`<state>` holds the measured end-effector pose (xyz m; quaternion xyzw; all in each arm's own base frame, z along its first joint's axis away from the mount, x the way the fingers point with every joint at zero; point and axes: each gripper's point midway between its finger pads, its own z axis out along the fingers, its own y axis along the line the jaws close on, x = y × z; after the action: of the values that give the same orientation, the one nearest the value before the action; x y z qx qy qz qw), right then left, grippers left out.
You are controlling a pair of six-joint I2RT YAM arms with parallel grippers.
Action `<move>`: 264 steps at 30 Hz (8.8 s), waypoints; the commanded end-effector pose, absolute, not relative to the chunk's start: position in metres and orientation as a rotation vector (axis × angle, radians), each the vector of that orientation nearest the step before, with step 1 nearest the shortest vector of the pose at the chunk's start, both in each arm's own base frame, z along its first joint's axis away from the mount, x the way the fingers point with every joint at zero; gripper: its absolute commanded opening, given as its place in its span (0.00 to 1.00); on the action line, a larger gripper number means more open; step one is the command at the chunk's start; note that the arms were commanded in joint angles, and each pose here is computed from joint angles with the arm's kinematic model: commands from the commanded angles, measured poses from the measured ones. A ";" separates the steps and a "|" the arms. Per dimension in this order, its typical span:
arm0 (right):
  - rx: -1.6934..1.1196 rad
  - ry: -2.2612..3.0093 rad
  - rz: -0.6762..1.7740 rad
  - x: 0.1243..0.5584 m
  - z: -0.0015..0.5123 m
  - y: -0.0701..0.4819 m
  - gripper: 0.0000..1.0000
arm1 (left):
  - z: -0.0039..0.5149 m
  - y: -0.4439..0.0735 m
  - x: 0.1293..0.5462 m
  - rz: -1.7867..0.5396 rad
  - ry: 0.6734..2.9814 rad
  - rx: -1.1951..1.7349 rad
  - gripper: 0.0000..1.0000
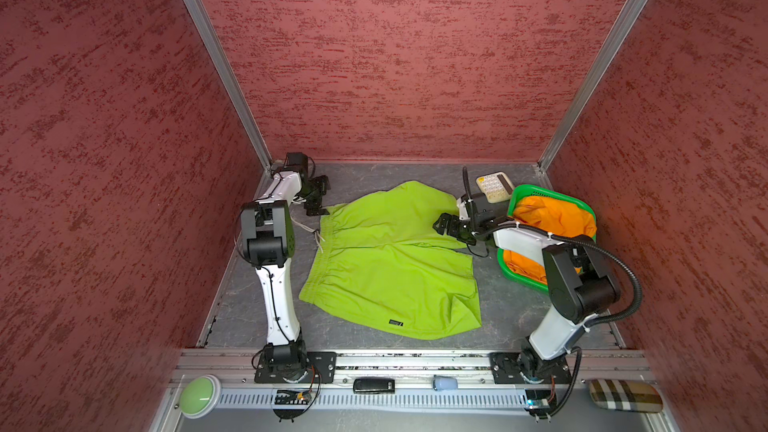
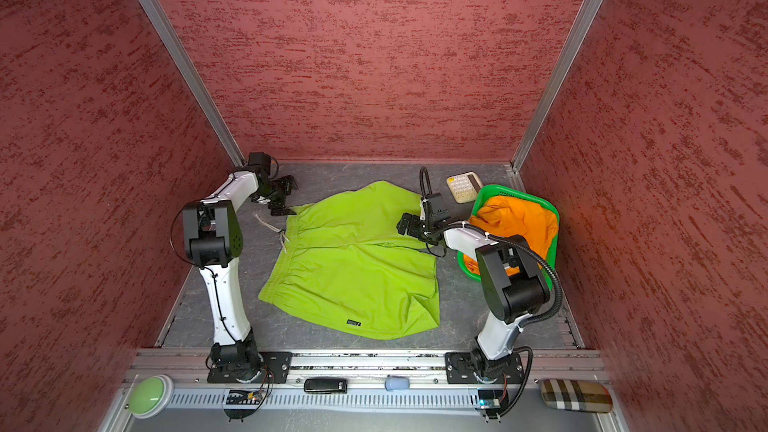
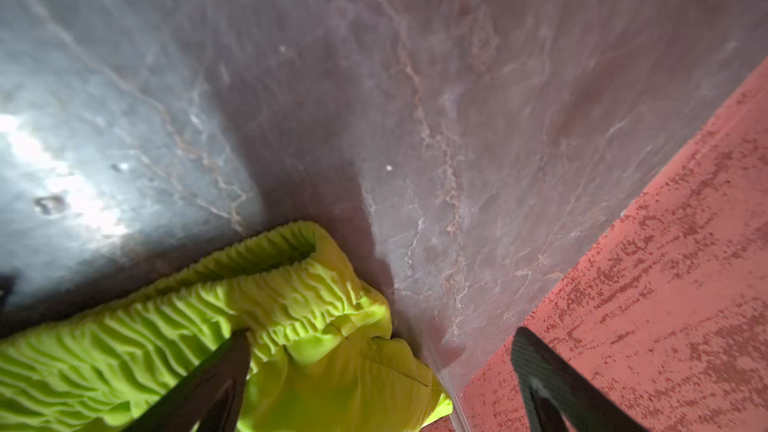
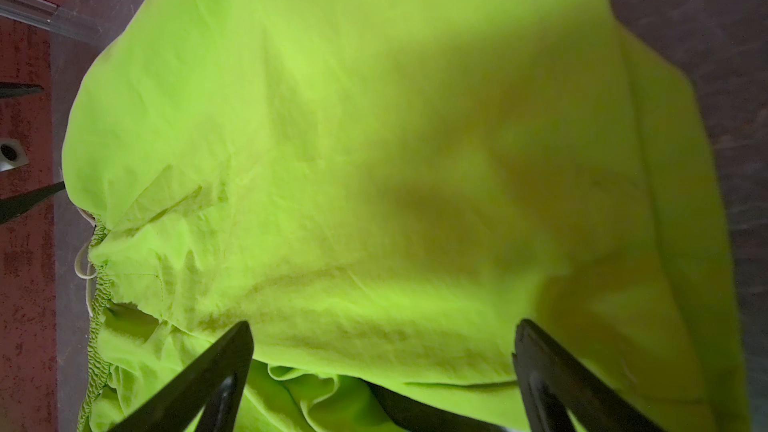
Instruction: Fold and stack the shorts
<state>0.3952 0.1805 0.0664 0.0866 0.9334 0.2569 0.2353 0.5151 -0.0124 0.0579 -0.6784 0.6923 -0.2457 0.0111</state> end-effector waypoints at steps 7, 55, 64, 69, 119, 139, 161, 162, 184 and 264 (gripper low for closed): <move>0.246 2.525 0.694 0.403 0.071 0.183 0.99 | 0.007 -0.002 0.474 -0.408 2.264 -2.326 0.88; 0.298 2.446 0.463 0.575 0.077 0.155 0.99 | 0.147 -0.029 0.491 -0.920 2.302 -1.372 0.00; 0.206 2.471 0.551 0.601 0.040 0.175 0.94 | 0.139 -0.033 0.486 -0.918 2.343 -1.318 0.00; 0.176 2.394 0.731 0.617 0.071 0.199 0.48 | 0.141 -0.034 0.499 -0.971 2.332 -1.305 0.00; 0.450 2.429 0.634 0.542 0.064 0.172 0.86 | 0.122 0.017 0.453 -1.167 2.186 -1.441 0.00; 0.442 2.536 0.500 0.552 0.002 0.166 0.23 | 0.122 0.015 0.456 -1.147 2.213 -1.406 0.00; 0.266 2.301 0.447 0.526 0.185 0.132 0.00 | 0.184 0.051 0.501 -1.206 2.022 -1.385 0.00; 0.264 2.313 0.445 0.514 0.178 0.131 0.00 | 0.180 0.052 0.497 -1.204 2.020 -1.395 0.00; 0.570 2.402 0.702 0.374 0.111 0.147 0.93 | 0.105 0.021 0.428 -1.237 2.119 -1.460 0.00; 1.162 2.123 1.114 0.339 0.121 0.155 0.99 | 0.090 -0.006 0.421 -1.392 2.106 -1.421 0.00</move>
<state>0.3322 0.1444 0.1131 0.3247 0.8477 0.3274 0.2621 0.4180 -0.0029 0.0771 -0.5065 0.7149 -0.4705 0.1049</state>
